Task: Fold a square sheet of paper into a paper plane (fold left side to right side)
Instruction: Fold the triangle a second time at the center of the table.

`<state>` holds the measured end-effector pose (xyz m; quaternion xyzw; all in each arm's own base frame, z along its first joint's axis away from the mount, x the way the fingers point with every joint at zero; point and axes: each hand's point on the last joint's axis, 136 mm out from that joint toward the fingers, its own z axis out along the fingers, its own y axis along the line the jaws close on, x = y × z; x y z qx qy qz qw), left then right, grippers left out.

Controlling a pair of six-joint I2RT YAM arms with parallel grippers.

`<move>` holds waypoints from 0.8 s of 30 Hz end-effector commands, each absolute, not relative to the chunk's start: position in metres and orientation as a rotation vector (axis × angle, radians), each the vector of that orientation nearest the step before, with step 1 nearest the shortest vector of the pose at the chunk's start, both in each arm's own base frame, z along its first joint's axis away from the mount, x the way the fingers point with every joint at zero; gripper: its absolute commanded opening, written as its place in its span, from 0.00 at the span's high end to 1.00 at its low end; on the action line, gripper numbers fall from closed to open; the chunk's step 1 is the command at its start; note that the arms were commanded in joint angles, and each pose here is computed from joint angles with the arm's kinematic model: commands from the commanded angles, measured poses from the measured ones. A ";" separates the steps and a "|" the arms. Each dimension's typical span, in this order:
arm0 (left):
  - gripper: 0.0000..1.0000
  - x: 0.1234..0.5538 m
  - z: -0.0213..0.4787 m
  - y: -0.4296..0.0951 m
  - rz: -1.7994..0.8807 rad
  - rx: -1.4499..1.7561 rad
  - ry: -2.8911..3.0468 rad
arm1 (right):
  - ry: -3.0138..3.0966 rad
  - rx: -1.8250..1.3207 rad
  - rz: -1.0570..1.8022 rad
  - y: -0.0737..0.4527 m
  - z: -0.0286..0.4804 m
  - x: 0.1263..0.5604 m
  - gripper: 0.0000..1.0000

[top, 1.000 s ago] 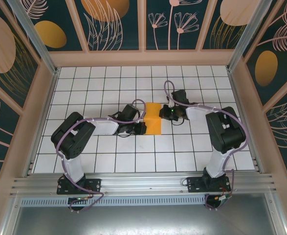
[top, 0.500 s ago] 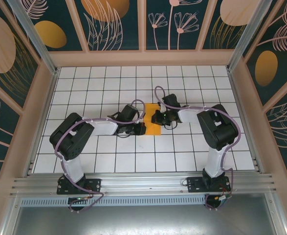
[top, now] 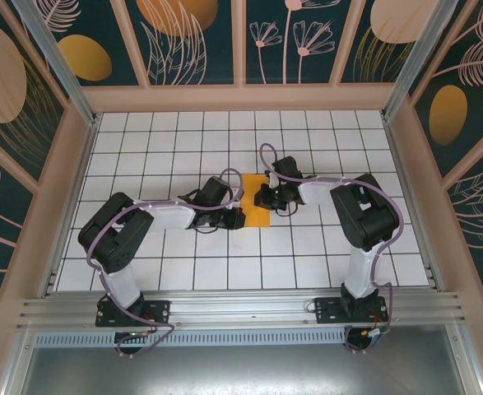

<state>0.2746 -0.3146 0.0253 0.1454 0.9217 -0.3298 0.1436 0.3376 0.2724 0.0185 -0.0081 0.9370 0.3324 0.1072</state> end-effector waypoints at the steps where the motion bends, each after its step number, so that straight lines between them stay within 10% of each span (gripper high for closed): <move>1: 1.00 0.272 0.009 -0.303 -0.885 0.370 2.718 | 2.857 0.002 0.933 0.266 -0.002 0.324 1.00; 19: 1.00 0.256 0.010 -0.290 -0.892 0.315 2.734 | 2.799 -0.014 0.994 0.266 0.011 0.328 1.00; 24: 1.00 0.263 0.046 -0.296 -1.005 0.317 2.629 | 2.655 -0.057 1.078 0.275 0.048 0.342 0.86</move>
